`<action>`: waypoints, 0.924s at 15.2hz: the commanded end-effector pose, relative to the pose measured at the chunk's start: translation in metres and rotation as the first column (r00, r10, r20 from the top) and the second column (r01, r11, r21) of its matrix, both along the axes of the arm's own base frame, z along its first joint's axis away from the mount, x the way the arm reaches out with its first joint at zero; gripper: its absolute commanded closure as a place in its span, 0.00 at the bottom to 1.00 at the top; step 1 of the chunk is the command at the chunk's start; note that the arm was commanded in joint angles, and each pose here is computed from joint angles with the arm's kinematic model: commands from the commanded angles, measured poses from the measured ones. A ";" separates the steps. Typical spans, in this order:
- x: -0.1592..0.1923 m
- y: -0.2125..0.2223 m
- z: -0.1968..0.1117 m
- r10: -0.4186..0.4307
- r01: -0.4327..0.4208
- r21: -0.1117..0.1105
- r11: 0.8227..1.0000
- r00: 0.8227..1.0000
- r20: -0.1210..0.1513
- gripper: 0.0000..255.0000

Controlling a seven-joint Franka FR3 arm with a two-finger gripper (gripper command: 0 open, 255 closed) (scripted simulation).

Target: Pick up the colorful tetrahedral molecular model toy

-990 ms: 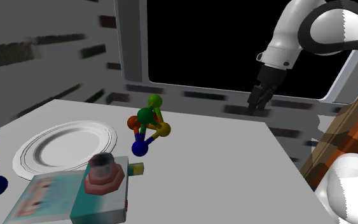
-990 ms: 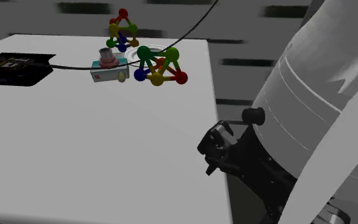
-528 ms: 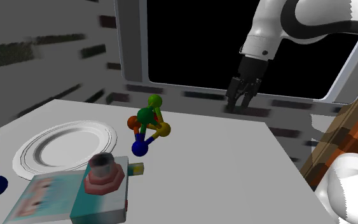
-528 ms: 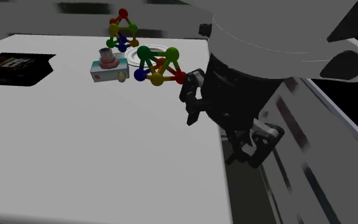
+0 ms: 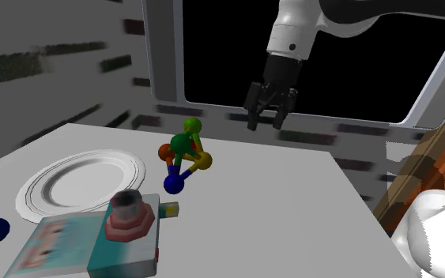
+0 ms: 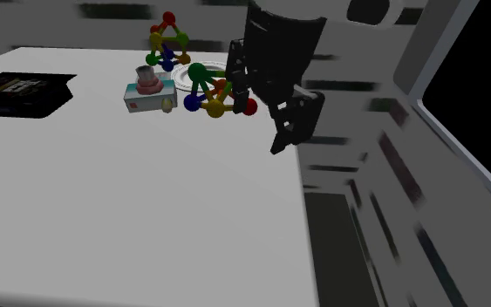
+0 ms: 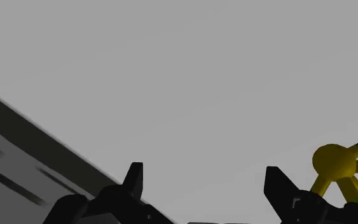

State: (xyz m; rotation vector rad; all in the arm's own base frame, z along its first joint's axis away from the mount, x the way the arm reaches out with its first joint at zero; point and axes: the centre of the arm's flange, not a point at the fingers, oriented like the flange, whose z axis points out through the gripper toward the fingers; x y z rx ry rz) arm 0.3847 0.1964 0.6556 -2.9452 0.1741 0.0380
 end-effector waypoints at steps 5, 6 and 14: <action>0.041 0.064 0.023 -0.045 0.046 0.030 0.999 0.999 -0.031 0.00; 0.047 0.074 0.027 -0.052 0.053 0.034 0.998 0.998 -0.036 0.00; 0.092 0.137 0.047 -0.097 0.101 0.063 0.993 0.993 -0.069 0.00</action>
